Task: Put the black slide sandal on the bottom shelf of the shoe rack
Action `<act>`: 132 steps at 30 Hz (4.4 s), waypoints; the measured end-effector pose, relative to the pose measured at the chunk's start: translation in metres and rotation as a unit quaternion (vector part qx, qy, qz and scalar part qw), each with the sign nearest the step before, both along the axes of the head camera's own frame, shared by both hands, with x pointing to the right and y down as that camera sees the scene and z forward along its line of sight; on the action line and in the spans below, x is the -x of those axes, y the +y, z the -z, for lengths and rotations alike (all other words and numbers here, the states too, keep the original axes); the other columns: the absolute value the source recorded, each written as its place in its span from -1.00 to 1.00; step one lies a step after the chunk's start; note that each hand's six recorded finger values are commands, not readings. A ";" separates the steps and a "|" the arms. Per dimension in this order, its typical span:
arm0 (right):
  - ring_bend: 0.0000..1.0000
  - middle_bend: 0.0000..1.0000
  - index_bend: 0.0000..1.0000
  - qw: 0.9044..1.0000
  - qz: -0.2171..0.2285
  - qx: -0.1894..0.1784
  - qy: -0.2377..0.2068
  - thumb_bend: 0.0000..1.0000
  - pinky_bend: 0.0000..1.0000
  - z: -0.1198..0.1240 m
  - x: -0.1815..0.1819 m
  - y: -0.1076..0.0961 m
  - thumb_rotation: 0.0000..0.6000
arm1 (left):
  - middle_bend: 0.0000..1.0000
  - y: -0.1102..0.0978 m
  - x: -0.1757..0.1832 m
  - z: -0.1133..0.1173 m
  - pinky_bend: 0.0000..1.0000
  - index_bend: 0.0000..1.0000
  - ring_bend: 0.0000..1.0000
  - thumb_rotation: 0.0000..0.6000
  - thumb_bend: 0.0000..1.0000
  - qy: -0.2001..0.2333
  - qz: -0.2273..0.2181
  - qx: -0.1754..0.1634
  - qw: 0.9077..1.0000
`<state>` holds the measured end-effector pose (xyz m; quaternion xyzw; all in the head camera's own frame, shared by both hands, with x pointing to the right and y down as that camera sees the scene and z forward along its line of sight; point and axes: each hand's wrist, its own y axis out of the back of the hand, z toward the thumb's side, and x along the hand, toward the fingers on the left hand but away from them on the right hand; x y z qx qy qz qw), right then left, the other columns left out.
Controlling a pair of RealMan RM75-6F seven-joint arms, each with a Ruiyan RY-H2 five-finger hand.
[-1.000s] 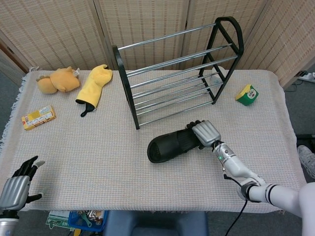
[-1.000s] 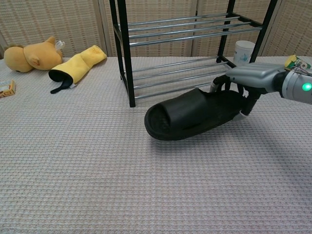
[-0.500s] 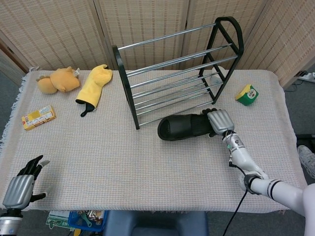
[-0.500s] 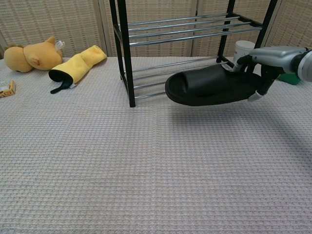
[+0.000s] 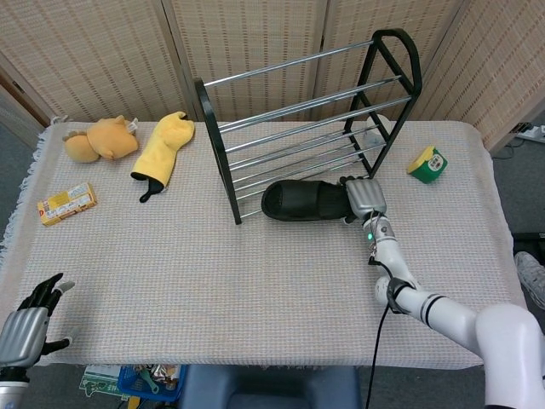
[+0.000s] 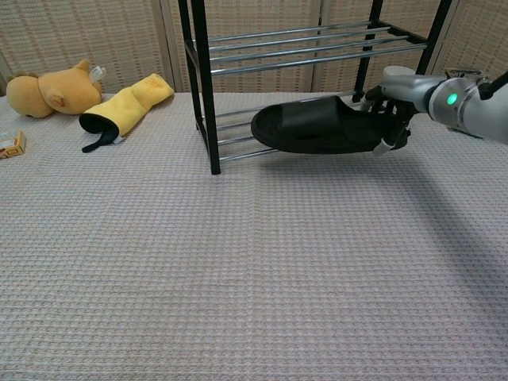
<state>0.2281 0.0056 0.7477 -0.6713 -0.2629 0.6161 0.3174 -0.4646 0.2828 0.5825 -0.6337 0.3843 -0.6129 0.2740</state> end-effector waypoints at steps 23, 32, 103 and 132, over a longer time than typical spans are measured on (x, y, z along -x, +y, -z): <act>-0.39 -0.11 -0.05 0.995 -0.087 0.000 0.054 -0.33 -0.19 -0.015 0.031 -0.038 1.00 | -0.83 0.009 0.008 0.001 -0.49 -0.60 -0.79 1.00 -0.47 -0.009 0.015 0.012 1.000; -0.42 -0.23 -0.27 0.993 -0.106 -0.002 0.052 -0.34 -0.19 -0.020 0.044 -0.041 1.00 | -0.83 0.011 0.011 0.001 -0.49 -0.60 -0.79 1.00 -0.47 -0.015 0.022 0.015 1.000; -0.83 -0.67 -1.00 0.997 0.029 0.053 -0.040 -0.38 -0.62 -0.016 0.044 0.009 1.00 | -0.83 0.017 -0.003 -0.002 -0.49 -0.60 -0.79 1.00 -0.47 -0.006 0.013 0.029 0.999; -0.83 -0.65 -1.00 0.999 0.027 0.015 0.034 -0.38 -0.68 -0.028 0.028 -0.025 1.00 | -0.83 0.023 0.002 -0.003 -0.49 -0.60 -0.79 1.00 -0.47 -0.017 0.023 0.040 0.999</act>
